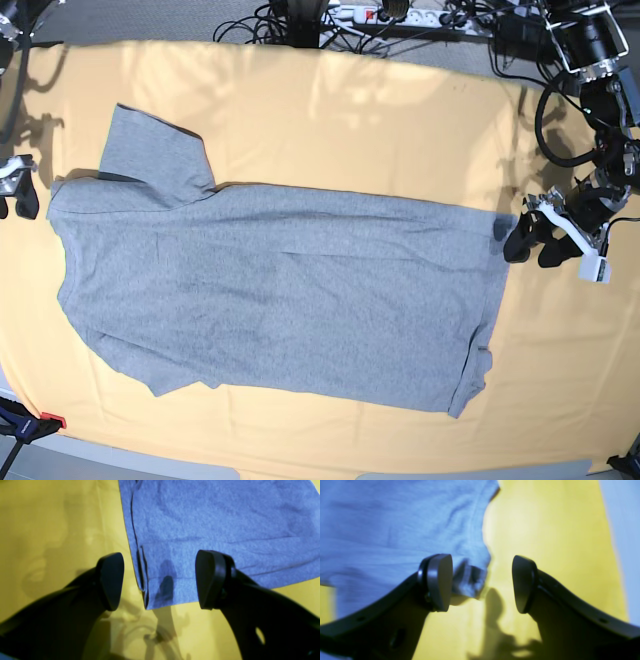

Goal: Layout the t-shirt on the table in an organized manner, then fold the t-shirt properly
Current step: 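Release the shoulder and move the right gripper to the sleeve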

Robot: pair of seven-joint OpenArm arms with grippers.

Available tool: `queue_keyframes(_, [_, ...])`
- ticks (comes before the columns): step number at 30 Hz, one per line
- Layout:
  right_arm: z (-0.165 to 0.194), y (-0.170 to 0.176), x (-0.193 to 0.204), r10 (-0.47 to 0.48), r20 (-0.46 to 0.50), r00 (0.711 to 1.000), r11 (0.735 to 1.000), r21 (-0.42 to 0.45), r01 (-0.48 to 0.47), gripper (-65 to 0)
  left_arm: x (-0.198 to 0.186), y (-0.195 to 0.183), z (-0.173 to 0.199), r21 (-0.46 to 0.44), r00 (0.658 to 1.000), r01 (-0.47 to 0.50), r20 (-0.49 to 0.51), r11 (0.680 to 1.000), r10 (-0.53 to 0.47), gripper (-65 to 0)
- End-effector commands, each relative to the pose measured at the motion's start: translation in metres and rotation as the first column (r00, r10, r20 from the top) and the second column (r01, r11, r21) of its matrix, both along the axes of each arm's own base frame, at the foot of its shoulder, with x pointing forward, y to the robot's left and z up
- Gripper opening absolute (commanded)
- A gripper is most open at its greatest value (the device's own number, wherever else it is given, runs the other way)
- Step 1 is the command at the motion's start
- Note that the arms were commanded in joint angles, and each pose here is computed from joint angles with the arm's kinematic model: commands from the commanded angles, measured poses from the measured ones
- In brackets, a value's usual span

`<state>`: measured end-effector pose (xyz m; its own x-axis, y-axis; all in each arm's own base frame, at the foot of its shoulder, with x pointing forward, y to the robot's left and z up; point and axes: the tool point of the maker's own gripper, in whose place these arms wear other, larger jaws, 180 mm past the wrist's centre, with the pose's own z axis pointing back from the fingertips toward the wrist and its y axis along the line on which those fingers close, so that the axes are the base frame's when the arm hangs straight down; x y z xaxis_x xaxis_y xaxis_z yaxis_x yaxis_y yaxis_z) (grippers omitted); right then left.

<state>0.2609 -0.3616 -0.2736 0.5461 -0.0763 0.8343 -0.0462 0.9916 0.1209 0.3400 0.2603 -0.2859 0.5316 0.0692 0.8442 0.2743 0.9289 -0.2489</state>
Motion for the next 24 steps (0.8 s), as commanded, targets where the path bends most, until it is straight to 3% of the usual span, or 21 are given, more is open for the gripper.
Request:
queue_keyframes(1, [0.025, 0.004, 0.006, 0.037, 0.071, 0.997, 0.999, 0.002, -0.037, -26.0, 0.007, 0.004, 0.018, 0.004, 0.998, 0.0, 0.057, 1.0, 0.0, -20.0])
queue_keyframes(6, [0.025, 0.049, -0.013, 0.205, 0.041, 0.978, 0.963, 0.168, -0.209, -26.0, 0.007, 0.004, 0.018, 0.004, 0.998, 0.0, 0.056, 1.0, 0.0, -20.0])
queue_keyframes(9, [0.024, 0.063, -0.022, 0.24, 0.065, 0.969, 0.939, 0.239, -0.248, -26.0, 0.007, 0.004, 0.018, 0.004, 0.998, 0.0, 0.057, 1.0, 0.0, -20.0])
queue_keyframes(17, [-0.014, 0.082, -0.049, 0.215, -0.012, 0.976, 0.92, 0.338, -0.199, -26.0, 0.007, 0.004, 0.018, 0.004, 0.999, 0.001, 0.054, 1.0, -0.001, -20.0])
queue_keyframes(24, [-0.055, 0.091, -0.068, 0.132, -0.119, 0.984, 0.932, 0.352, -0.083, -26.0, 0.007, 0.003, 0.017, 0.005, 0.999, 0.002, 0.051, 1.0, -0.002, -20.0])
